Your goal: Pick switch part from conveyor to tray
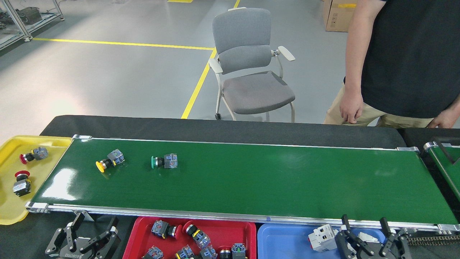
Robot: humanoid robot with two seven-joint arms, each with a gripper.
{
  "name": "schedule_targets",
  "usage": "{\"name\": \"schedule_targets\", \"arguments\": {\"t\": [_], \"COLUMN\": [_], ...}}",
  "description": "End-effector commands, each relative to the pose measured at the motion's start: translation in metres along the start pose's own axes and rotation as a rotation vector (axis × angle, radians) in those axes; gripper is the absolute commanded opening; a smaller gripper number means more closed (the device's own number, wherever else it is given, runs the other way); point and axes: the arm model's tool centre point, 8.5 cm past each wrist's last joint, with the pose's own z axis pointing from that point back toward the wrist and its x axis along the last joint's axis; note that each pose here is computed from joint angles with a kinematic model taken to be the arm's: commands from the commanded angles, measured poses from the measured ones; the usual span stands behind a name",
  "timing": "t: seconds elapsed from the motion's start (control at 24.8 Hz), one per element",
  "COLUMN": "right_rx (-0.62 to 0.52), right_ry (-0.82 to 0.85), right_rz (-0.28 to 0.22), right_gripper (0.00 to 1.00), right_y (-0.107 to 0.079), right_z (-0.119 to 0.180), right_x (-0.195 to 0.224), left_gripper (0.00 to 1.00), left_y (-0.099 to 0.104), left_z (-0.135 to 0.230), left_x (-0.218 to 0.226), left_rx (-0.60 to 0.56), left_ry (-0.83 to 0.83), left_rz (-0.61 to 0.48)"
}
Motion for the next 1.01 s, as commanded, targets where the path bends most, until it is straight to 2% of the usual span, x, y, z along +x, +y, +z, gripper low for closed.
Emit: {"name": "schedule_targets", "arguments": {"t": [0.0, 0.16, 0.36, 0.48, 0.64, 0.77, 0.97], "right_rx": [-0.030, -0.039, -0.043, -0.051, -0.070, -0.071, -0.076], "right_ry": [-0.003, 0.000, 0.003, 0.006, -0.006, -0.007, -0.020], "right_rz": [-0.002, -0.006, -0.018, -0.029, -0.029, -0.029, -0.032], "right_gripper": [1.00, 1.00, 1.00, 1.00, 1.00, 1.00, 1.00], "right_y": [-0.007, -0.007, -0.007, -0.008, -0.009, -0.010, -0.011], "right_z": [-0.001, -0.001, -0.002, -0.003, -0.002, -0.002, -0.003], "right_x": [0.000, 0.001, 0.004, 0.007, 0.007, 0.008, 0.010], "left_gripper": [1.00, 1.00, 1.00, 1.00, 1.00, 1.00, 1.00], "left_y": [0.004, 0.008, 0.008, 0.008, 0.012, 0.006, 0.004], "left_z": [-0.020, -0.072, -0.119, -0.136, -0.142, -0.151, -0.177], "left_x": [0.003, 0.020, 0.011, 0.008, 0.002, 0.007, 0.009], "left_rx": [0.003, -0.059, -0.100, -0.124, -0.125, -0.153, -0.137], "left_ry": [-0.017, -0.081, -0.047, -0.032, 0.005, 0.037, 0.142], "left_rz": [-0.007, 0.007, 0.048, 0.032, 0.019, -0.015, -0.089]}}
